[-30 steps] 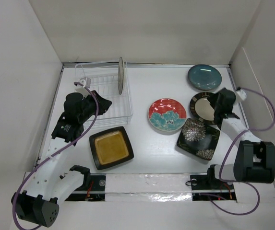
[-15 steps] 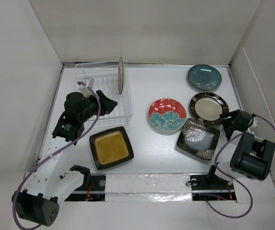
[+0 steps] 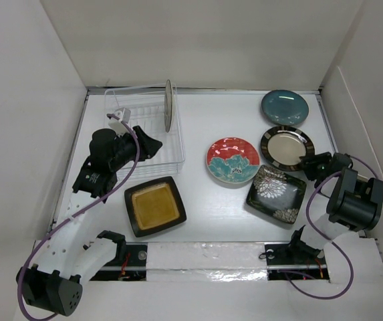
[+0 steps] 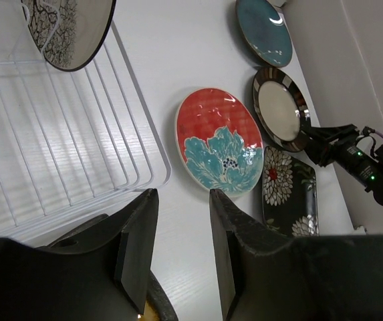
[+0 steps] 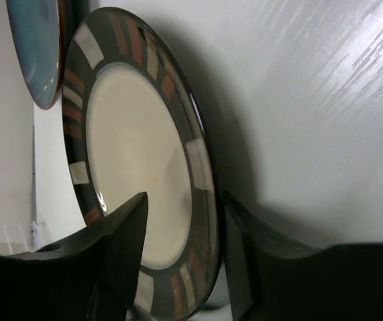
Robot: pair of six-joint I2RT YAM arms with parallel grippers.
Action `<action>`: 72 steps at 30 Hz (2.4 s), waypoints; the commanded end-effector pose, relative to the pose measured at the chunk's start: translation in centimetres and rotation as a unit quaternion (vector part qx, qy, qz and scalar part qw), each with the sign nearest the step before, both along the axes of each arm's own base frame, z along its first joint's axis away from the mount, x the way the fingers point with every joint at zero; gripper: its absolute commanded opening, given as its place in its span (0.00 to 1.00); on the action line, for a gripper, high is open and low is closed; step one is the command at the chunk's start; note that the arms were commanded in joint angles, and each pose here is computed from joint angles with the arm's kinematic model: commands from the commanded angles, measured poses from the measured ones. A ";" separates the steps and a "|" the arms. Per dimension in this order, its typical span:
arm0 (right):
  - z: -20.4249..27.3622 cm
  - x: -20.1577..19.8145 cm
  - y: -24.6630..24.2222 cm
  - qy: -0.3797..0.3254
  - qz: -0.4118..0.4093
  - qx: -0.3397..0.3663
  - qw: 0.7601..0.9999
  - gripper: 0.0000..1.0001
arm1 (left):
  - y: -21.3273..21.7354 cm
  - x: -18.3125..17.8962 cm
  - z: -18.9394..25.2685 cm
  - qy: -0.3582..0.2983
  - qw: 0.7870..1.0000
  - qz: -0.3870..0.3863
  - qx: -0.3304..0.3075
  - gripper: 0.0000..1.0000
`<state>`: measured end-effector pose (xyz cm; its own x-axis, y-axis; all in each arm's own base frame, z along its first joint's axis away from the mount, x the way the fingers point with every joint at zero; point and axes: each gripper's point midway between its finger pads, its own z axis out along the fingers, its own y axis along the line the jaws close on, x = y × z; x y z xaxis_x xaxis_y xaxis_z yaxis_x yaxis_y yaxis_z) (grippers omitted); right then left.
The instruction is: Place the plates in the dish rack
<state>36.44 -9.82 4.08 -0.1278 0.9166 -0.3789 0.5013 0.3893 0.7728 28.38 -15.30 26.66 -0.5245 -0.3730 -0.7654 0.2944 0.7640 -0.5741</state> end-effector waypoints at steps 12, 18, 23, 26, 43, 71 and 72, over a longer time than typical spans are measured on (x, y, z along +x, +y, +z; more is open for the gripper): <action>3.9 -1.9 -1.1 -0.062 -0.066 -0.015 0.996 0.05 | 0.7 0.3 2.1 -0.038 0.999 0.015 0.003 0.32; 10.9 -3.2 -1.7 -0.121 -0.092 -0.088 0.984 0.00 | 0.8 0.4 2.1 -0.038 0.999 0.018 0.004 0.32; 19.1 -3.8 -0.3 -0.182 -0.090 -0.165 0.965 0.00 | 1.1 0.7 3.0 -0.044 0.999 0.029 0.008 0.32; 24.7 -3.4 1.9 -0.233 -0.063 -0.192 0.951 0.00 | 0.8 0.9 2.9 -0.042 0.999 0.021 0.003 0.32; 50.1 -0.7 29.3 -0.388 0.170 -0.255 0.869 0.00 | 1.6 1.0 4.2 -0.073 0.996 0.046 -0.004 0.00; 45.5 7.9 46.4 -0.286 0.090 -0.474 0.828 0.00 | 3.4 0.4 5.3 -0.059 0.991 0.119 0.001 0.08; 46.0 8.0 46.4 -0.295 0.078 -0.470 0.828 0.00 | 3.4 0.5 5.3 -0.057 0.991 0.119 0.000 0.08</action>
